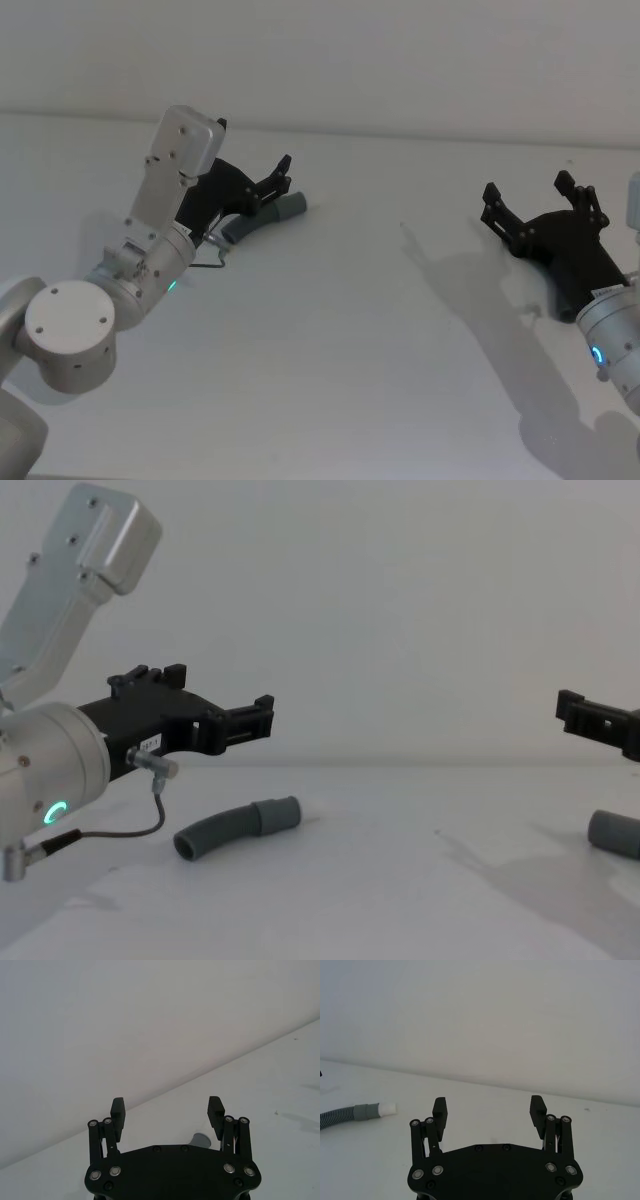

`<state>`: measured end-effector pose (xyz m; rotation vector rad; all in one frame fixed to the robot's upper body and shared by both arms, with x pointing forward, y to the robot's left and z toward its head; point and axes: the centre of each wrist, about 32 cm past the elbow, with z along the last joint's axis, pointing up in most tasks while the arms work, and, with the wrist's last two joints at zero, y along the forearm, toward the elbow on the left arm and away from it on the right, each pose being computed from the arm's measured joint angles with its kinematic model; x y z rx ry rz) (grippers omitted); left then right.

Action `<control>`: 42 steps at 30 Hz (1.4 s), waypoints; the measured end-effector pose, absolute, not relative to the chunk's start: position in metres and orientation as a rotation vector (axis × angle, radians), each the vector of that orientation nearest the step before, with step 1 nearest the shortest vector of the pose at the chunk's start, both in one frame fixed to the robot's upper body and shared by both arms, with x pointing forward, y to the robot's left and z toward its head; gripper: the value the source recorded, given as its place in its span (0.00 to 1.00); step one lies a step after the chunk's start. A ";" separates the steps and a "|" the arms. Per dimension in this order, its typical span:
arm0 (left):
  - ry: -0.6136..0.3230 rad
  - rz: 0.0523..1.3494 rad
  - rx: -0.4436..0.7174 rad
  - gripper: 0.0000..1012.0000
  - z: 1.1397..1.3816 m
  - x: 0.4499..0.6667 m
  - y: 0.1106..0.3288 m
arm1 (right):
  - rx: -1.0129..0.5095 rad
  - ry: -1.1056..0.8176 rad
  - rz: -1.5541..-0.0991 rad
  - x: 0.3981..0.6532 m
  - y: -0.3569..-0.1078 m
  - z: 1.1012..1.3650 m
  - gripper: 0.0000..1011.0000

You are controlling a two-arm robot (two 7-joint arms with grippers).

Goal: Use both hands to pick up one end of the pipe from the table, align the ends, and insert them.

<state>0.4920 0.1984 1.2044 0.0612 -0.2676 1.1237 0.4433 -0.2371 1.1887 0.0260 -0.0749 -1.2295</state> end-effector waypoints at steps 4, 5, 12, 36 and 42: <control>-0.268 1.124 0.061 0.99 1.204 0.492 0.198 | 0.026 -0.075 -1.230 0.443 -0.237 1.189 0.99; -0.268 1.124 0.061 0.99 1.204 0.492 0.198 | 0.026 -0.075 -1.229 0.443 -0.237 1.189 0.99; -0.268 1.124 0.061 0.99 1.204 0.492 0.198 | 0.026 -0.075 -1.230 0.443 -0.237 1.189 0.99; -0.268 1.124 0.061 0.99 1.204 0.492 0.198 | 0.026 -0.075 -1.230 0.443 -0.237 1.189 0.99; -0.268 1.124 0.061 0.99 1.204 0.492 0.198 | 0.026 -0.075 -1.229 0.443 -0.237 1.189 0.99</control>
